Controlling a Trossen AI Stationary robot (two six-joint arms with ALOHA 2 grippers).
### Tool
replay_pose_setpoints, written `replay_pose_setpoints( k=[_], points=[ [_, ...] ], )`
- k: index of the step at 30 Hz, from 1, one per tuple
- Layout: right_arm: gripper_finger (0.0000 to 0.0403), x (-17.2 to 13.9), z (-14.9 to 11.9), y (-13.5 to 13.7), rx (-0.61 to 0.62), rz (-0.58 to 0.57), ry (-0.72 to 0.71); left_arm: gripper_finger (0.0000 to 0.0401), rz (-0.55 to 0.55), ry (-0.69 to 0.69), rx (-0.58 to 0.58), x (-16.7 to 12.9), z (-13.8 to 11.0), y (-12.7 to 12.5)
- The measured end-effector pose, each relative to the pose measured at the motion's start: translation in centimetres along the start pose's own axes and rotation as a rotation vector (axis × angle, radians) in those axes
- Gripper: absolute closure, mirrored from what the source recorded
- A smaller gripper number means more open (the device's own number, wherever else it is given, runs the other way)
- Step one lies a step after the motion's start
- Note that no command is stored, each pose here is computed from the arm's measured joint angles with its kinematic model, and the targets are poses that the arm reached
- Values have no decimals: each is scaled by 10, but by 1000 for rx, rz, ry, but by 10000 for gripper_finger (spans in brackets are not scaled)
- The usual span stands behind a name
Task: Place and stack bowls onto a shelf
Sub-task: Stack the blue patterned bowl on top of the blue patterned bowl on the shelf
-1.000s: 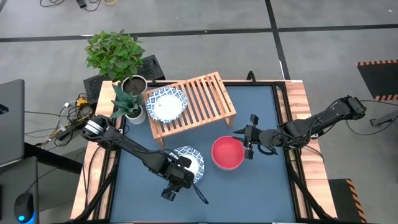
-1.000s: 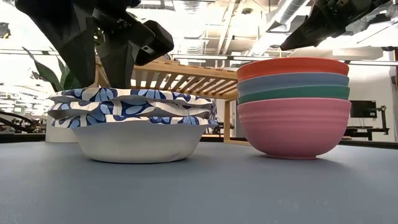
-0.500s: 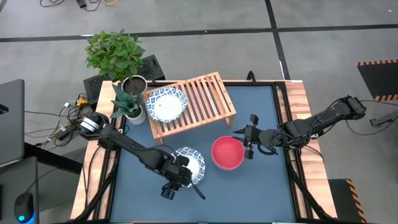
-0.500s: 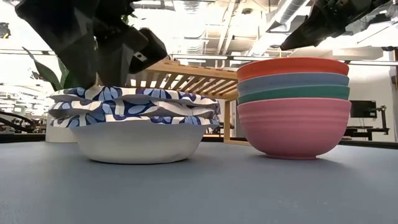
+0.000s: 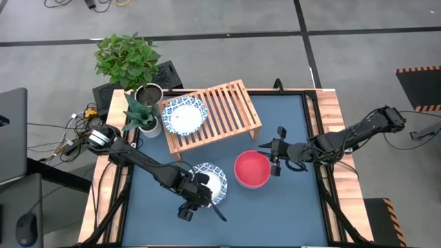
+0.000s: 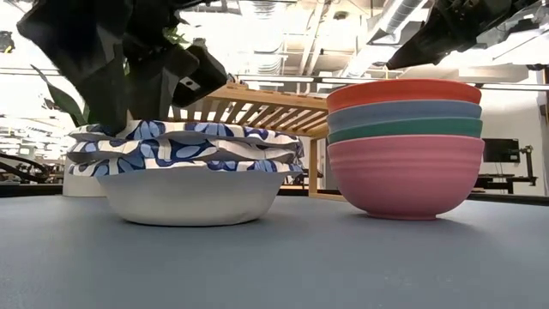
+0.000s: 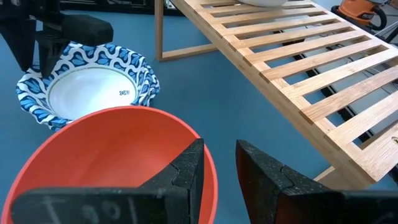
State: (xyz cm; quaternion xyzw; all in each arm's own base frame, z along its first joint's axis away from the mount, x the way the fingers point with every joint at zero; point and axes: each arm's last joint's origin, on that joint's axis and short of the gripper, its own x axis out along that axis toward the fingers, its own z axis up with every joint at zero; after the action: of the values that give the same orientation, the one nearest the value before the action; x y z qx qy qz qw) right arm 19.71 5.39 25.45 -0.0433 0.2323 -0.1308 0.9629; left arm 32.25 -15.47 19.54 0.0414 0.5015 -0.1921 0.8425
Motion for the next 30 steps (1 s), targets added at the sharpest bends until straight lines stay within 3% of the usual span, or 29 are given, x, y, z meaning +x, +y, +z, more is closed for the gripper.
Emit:
replay_pose_setpoints(
  k=[9,19,30],
  points=[
    [284,0,0,0,-1,0,1,305,3,-7,-5,0,1,0],
    [284,0,0,0,-3,0,0,393,-18,0,-14,1,0,-1],
    [284,0,0,0,-3,0,1,400,-9,46,-25,-9,4,-2]
  ],
)
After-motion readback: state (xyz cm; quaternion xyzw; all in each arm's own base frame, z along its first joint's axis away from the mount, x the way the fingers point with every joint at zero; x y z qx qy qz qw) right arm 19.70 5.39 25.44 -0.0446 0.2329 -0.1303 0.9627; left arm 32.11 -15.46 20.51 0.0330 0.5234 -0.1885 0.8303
